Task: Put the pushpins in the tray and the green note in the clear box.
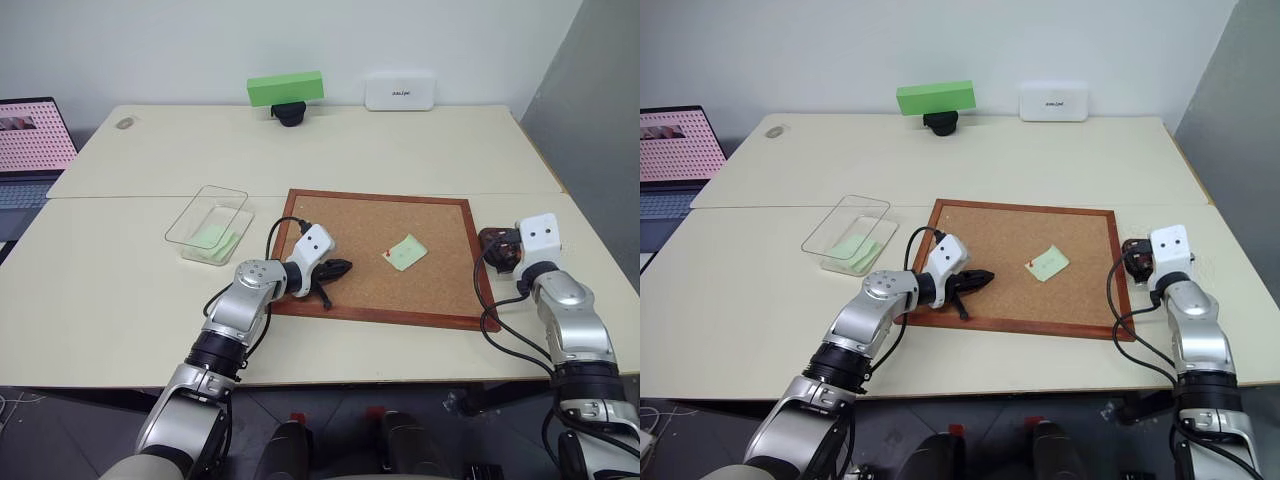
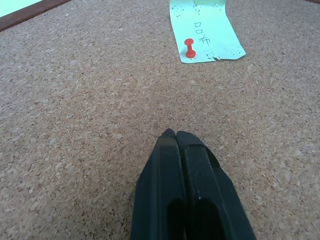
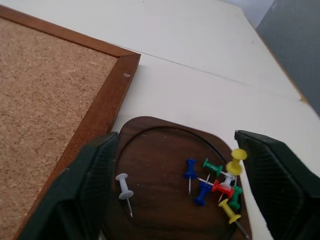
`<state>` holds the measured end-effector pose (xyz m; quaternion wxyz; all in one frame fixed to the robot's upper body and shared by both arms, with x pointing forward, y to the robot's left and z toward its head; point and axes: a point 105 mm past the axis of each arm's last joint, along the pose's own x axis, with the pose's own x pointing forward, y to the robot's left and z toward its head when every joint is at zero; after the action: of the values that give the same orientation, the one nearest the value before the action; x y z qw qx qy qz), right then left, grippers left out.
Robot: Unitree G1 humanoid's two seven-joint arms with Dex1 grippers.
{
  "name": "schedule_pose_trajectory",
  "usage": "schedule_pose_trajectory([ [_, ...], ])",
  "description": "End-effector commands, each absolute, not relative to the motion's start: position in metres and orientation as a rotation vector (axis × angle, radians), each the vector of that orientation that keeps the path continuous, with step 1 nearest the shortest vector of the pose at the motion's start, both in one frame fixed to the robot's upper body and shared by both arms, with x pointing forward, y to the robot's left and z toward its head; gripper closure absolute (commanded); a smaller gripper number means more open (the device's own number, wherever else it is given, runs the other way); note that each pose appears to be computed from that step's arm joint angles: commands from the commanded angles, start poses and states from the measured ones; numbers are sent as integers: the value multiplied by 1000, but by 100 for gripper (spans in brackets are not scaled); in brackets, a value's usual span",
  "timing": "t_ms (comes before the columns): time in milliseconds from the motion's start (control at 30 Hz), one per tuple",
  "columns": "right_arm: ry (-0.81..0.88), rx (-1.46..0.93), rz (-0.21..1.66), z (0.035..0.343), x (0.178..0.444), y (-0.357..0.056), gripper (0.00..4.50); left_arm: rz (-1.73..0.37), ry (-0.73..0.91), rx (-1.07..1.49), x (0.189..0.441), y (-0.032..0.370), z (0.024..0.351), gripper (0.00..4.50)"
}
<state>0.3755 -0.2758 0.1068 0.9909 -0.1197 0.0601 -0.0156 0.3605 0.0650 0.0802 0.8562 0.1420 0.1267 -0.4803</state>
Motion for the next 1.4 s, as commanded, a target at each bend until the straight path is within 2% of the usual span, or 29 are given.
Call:
schedule_pose_trajectory([
  [33,32,-104,-21,131,379,-272,4,-1026,366,307,352,65,56,450],
  [400,9,112,-5,138,380,-264,4,-1023,364,306,352,65,56,450],
  [500,-27,4,18,148,380,-262,4,-1020,364,306,352,65,56,450],
  [567,-42,-101,107,151,378,-246,4,-1020,365,305,352,65,56,450],
  [700,-39,-108,427,146,362,-186,4,-1022,367,305,352,65,56,450],
  [900,-15,-140,633,133,348,-135,4,-1023,368,306,353,64,57,450],
  [1267,44,-155,627,109,372,-102,4,-1015,370,317,353,68,56,450],
  [1400,61,-164,632,103,378,-100,60,-1012,370,317,352,69,57,450],
])
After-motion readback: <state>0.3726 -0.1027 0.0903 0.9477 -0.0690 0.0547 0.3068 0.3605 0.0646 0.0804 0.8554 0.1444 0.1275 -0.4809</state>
